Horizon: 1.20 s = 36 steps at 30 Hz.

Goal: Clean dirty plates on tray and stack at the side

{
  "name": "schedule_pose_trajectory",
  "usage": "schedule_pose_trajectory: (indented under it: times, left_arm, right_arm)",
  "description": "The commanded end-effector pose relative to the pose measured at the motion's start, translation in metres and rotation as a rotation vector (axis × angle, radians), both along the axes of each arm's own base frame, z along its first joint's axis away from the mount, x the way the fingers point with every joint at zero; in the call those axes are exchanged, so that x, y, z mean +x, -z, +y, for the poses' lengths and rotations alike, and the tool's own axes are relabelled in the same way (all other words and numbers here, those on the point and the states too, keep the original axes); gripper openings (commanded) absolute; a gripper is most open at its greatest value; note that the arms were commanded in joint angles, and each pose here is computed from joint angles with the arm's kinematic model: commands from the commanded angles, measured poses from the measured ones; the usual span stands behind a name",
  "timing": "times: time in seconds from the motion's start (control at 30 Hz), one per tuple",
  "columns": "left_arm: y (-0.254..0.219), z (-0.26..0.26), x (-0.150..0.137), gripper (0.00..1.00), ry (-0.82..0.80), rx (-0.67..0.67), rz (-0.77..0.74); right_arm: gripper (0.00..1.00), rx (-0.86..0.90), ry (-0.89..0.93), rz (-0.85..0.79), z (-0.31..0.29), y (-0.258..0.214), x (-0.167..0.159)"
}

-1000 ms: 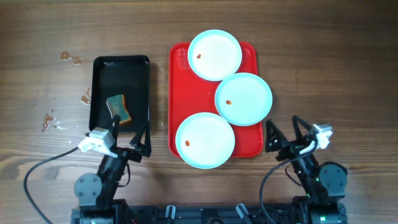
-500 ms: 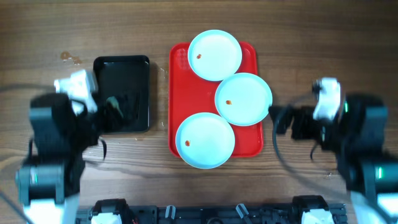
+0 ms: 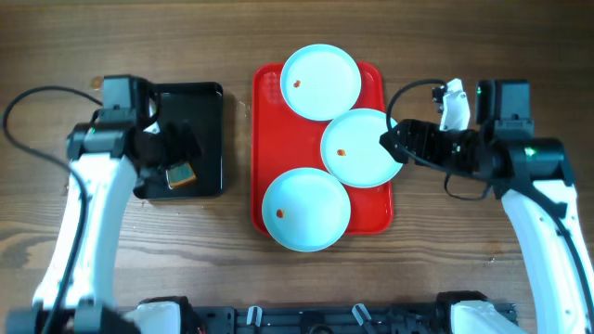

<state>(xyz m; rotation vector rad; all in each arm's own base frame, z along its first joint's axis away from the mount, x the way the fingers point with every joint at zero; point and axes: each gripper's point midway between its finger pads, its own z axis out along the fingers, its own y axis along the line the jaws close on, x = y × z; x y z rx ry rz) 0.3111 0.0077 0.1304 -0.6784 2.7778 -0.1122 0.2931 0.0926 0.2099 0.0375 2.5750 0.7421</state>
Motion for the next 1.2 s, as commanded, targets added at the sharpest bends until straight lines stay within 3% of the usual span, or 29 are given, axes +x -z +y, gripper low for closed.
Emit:
schedule_pose_trajectory:
  times: [0.0,0.33,0.4,0.53,0.67,0.8,0.83,0.87,0.93,1.03,1.1,1.17]
  left_arm:
    - [0.038,0.028,0.009,0.58,-0.095,0.124,0.104]
    - [0.133,0.03,0.02,0.48,-0.089,0.12,0.289]
    - [0.142,0.03,0.017,0.04,-0.087,0.119,0.314]
    - [0.126,0.029,0.022,0.04,-0.072,0.113,0.283]
    - [0.079,0.001,0.048,0.04,0.066,-0.024,0.129]
    - [0.062,0.003,0.058,0.04,0.077,0.002,0.052]
    - [0.067,0.009,0.056,0.04,0.069,0.034,0.059]
    - [0.073,0.012,0.055,0.11,0.064,0.05,0.066]
    - [0.086,0.012,0.05,0.36,0.064,0.049,0.076]
    - [0.111,0.01,0.035,0.64,0.067,0.045,0.114]
    - [0.117,0.011,0.031,0.7,0.066,0.047,0.117]
    - [0.118,0.014,0.036,0.65,0.061,0.064,0.096]
  right_arm:
    - [0.99,0.018,-0.005,-0.131,0.003,-0.038,-0.011]
    - [0.96,0.019,-0.005,-0.146,0.002,-0.044,-0.017]
    - [0.96,0.019,-0.005,-0.133,0.002,-0.04,-0.016]
    - [0.96,0.019,-0.005,-0.132,0.002,-0.04,-0.016]
    - [0.96,0.019,-0.005,-0.129,0.002,-0.04,-0.017]
    - [0.96,0.018,-0.005,-0.128,0.002,-0.039,-0.017]
    - [0.96,0.019,-0.004,-0.127,0.002,-0.039,-0.017]
    - [0.96,0.019,-0.005,-0.127,0.002,-0.039,-0.017]
    - [0.96,0.018,-0.005,-0.124,0.002,-0.039,-0.018]
    - [0.96,0.018,-0.005,-0.115,0.002,-0.038,-0.019]
    - [0.96,0.017,-0.005,-0.108,0.002,-0.037,-0.02]
    - [0.96,0.018,-0.005,-0.106,0.002,-0.036,-0.021]
